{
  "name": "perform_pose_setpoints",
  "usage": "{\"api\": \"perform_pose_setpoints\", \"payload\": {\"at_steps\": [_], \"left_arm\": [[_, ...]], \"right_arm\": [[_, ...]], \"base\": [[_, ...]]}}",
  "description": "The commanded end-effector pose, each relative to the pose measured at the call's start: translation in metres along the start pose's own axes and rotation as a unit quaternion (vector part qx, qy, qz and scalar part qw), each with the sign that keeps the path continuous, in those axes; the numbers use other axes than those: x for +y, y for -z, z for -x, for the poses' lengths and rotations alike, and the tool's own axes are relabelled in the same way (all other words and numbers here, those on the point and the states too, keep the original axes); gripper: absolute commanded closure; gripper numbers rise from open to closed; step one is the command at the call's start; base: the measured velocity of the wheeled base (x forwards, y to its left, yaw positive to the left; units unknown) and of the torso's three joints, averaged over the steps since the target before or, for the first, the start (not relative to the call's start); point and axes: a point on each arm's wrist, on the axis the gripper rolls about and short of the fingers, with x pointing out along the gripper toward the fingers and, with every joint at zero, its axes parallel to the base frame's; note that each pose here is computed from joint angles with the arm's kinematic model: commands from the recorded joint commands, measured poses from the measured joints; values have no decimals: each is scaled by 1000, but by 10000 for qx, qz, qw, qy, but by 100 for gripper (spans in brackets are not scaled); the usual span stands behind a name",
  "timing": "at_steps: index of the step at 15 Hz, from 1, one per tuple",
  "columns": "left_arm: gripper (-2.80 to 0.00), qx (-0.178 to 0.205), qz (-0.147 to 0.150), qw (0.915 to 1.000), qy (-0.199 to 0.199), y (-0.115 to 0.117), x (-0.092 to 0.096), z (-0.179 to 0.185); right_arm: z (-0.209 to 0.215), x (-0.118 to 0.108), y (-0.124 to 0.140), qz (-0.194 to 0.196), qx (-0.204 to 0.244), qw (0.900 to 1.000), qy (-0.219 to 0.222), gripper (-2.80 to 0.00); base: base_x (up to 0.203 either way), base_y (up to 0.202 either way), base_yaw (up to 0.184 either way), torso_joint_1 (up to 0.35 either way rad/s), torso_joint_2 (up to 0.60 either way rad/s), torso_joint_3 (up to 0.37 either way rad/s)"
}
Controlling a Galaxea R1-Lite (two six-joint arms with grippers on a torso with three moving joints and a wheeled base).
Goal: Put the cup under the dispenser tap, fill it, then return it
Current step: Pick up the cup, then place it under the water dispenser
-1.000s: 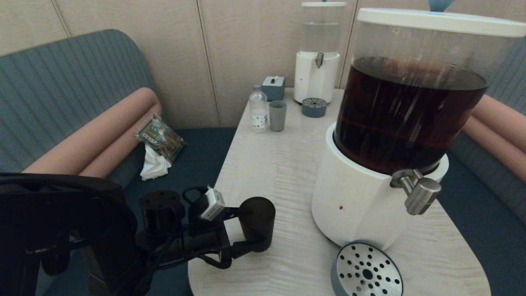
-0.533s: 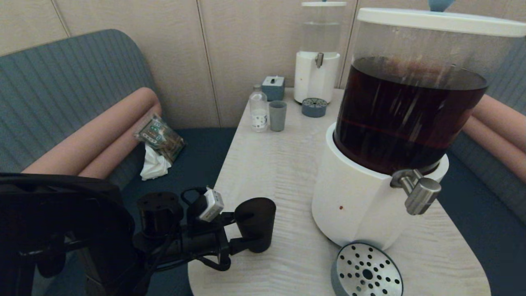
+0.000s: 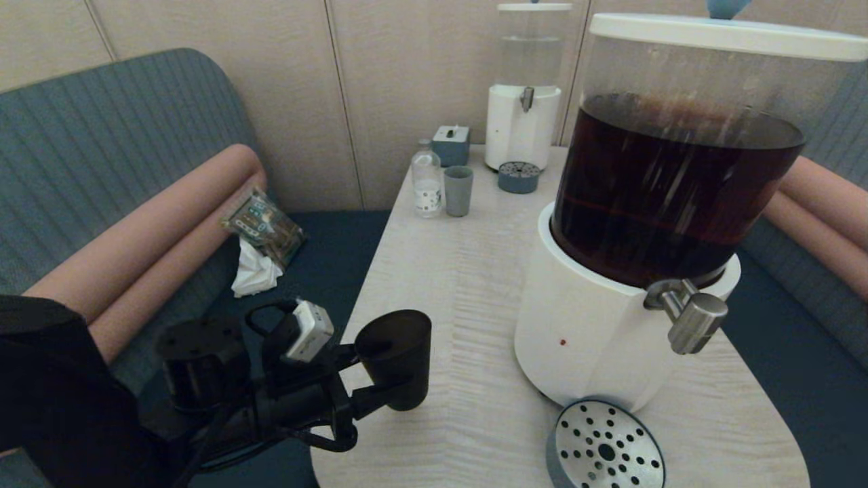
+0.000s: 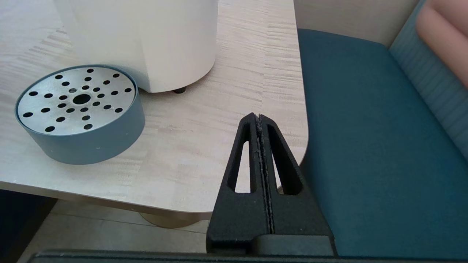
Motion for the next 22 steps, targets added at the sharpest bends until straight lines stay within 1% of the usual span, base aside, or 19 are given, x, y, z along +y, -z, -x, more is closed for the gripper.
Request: {"api": "perform_pose_setpoints", "payload": {"at_steps": [1,2,3,5,6,8,9,11,15,16,18,21,22], "left_arm": [[0,-253,-142,9996,53,-17,-11,10],[0,-330,8,9992,226,-22,-20,7],[0,-437,233,9981,369,-28,-25,2],[0,-656,377,9949,671,-41,-34,-11],[0,-659,470,9933,820,-41,-39,-17],[0,-535,679,9898,1131,-37,-52,-26],[0,-477,697,9894,1184,-33,-53,-28],[0,-404,579,9880,1376,-28,-54,-33],[0,-343,445,9855,1603,-20,-60,-51],[0,-340,401,9839,1711,-19,-63,-56],[0,-379,348,9767,2086,-21,-75,-62],[0,-336,343,9714,2325,-16,-85,-76],[0,-348,334,9706,2358,-15,-86,-81]], "right_arm": [[-1,0,2,-2,41,10000,-3,0],[-1,0,2,-2,43,10000,-3,0],[-1,0,2,-7,44,10000,-3,0],[-1,0,2,-2,44,10000,-3,0],[-1,0,2,-2,43,10000,-9,0],[-1,0,2,-2,43,10000,-11,0],[-1,0,2,-2,36,10000,-3,0],[-1,0,2,-2,44,10000,-3,0],[-1,0,2,-2,43,10000,-6,0],[-1,0,2,-2,44,10000,-3,0],[-1,0,2,-10,40,10000,-3,0],[-1,0,2,-25,44,10000,5,0],[-1,0,2,-25,39,10000,-2,0]], "base": [[0,0,0,0,0,0],[0,0,0,0,0,0],[0,0,0,0,0,0],[0,0,0,0,0,0],[0,0,0,0,0,0],[0,0,0,0,0,0],[0,0,0,0,0,0],[0,0,0,0,0,0],[0,0,0,0,0,0],[0,0,0,0,0,0],[0,0,0,0,0,0],[0,0,0,0,0,0],[0,0,0,0,0,0]]}}
